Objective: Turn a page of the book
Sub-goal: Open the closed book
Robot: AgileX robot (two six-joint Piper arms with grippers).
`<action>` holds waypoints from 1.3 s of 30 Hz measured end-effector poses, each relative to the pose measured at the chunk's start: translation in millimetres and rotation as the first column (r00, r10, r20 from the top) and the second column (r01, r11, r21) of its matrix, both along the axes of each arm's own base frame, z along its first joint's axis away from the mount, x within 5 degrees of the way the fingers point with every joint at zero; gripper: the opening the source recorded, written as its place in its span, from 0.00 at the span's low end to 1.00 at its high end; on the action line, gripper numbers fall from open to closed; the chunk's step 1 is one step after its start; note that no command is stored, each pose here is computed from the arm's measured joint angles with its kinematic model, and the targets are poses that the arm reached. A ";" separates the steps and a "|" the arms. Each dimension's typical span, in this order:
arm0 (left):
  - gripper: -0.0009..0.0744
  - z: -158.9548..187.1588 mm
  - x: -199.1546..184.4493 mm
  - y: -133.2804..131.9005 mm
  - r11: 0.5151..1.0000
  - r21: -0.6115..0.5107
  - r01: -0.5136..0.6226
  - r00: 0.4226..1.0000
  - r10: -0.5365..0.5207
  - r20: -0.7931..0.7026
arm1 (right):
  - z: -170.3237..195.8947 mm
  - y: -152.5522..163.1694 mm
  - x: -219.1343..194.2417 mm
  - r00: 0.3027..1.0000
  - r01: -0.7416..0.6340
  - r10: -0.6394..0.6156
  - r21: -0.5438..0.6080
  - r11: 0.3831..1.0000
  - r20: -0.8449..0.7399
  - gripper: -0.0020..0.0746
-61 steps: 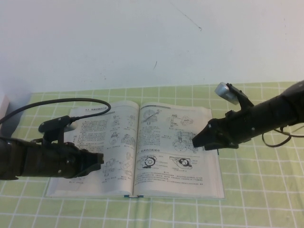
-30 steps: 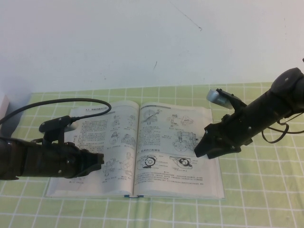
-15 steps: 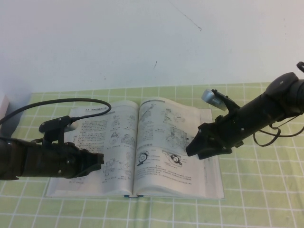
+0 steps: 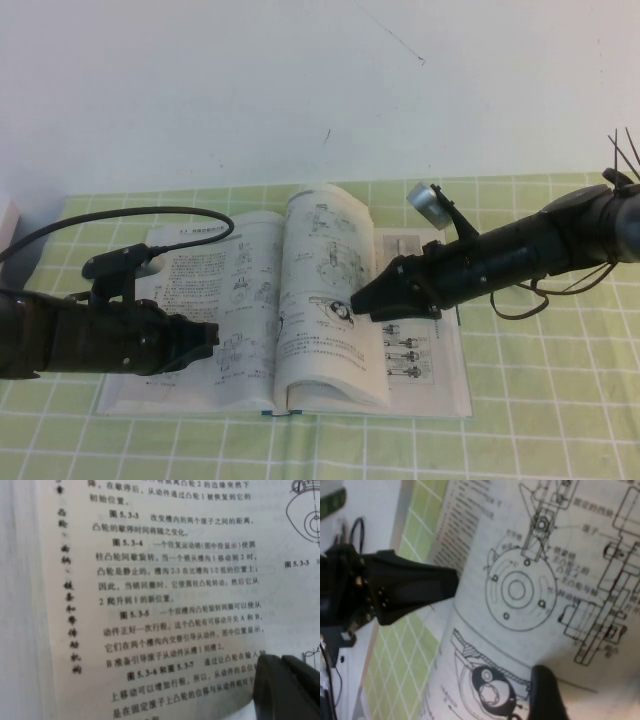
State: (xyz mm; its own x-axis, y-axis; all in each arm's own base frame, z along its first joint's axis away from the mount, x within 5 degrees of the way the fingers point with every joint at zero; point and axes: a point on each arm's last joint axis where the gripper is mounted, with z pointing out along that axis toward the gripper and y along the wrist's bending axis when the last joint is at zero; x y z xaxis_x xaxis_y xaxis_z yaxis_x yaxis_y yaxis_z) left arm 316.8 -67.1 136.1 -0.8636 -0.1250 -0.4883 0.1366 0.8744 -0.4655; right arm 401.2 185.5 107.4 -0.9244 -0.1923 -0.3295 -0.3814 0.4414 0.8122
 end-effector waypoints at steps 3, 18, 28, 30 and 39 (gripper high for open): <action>0.01 0.0 -0.1 -0.1 1.000 -0.001 0.001 1.000 -0.001 0.000 | 3.9 2.3 1.5 1.000 0.003 -0.004 0.056 0.998 0.027 0.54; 0.01 0.4 -0.4 -1.0 1.000 -0.010 0.007 1.000 -0.007 -0.002 | 15.6 9.7 -1.5 0.996 -0.052 0.036 0.191 0.980 0.084 0.54; 0.01 0.4 -0.4 -1.0 1.000 -0.010 0.008 1.000 -0.008 -0.001 | 18.3 9.7 -1.4 0.997 -0.044 0.030 0.223 0.974 0.066 0.54; 0.01 0.4 -0.4 -1.0 1.000 -0.010 0.008 1.000 -0.008 -0.001 | 19.0 8.4 -1.3 0.998 -0.044 0.031 0.231 0.972 0.062 0.54; 0.01 1.8 -1.3 -4.1 0.999 -0.047 0.018 1.000 -0.018 -0.006 | 21.5 4.1 2.7 0.999 -0.010 -0.004 0.259 0.966 0.052 0.54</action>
State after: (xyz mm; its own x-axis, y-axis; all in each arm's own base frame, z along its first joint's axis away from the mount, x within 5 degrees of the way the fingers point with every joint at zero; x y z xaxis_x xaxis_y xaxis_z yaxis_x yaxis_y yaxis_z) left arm 315.5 -71.2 137.9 -0.8693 -0.1317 -0.4764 0.1490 0.8491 -0.5068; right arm 403.9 189.6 128.9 -0.9042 -0.0970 -0.4159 -0.4271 0.2177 0.8776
